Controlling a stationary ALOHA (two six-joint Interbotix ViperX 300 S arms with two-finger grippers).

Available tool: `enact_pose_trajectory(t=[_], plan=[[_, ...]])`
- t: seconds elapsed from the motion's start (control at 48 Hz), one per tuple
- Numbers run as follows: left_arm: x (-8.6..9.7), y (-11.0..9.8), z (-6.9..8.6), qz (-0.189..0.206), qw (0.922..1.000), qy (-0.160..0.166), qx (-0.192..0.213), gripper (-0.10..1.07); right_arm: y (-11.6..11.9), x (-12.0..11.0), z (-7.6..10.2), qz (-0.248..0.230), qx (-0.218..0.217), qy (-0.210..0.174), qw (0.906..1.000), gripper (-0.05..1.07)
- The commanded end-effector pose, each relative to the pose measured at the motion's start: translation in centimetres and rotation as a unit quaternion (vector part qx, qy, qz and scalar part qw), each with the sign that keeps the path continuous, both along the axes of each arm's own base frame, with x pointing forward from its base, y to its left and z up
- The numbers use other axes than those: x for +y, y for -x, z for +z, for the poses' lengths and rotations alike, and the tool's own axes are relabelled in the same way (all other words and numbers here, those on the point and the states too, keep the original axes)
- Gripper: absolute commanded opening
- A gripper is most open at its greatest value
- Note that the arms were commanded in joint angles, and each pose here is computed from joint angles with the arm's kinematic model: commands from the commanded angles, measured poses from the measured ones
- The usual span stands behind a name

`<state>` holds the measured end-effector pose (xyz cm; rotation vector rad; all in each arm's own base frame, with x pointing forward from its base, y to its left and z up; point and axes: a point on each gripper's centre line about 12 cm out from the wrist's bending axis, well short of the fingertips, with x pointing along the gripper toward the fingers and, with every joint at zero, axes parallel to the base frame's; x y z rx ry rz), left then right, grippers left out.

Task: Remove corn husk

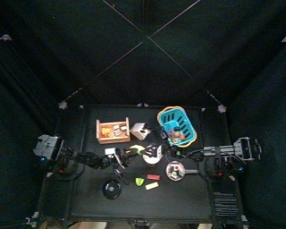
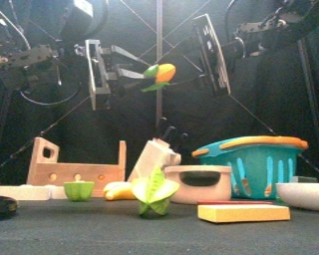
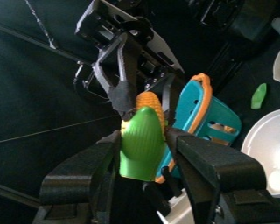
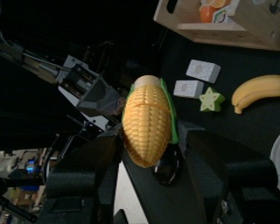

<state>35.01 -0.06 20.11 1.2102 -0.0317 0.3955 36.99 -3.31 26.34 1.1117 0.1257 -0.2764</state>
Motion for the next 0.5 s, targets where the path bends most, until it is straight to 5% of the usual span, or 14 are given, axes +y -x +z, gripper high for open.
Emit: enact_pose_trajectory(t=[0.0,0.188,0.479], plan=[[0.05,-0.29,0.72,0.003,0.9999,0.002,-0.013,0.71,-0.02,0.13,1.04,0.001,-0.017,0.004,0.9998,0.6],[0.08,-0.09,0.68,0.003,0.9999,0.002,-0.013,0.58,0.09,0.02,0.81,0.0,-0.014,0.005,0.9999,0.6],[0.1,0.01,0.74,0.003,0.9999,0.0,-0.014,0.56,0.14,0.03,0.9,0.0,-0.014,0.005,0.9999,0.6]])
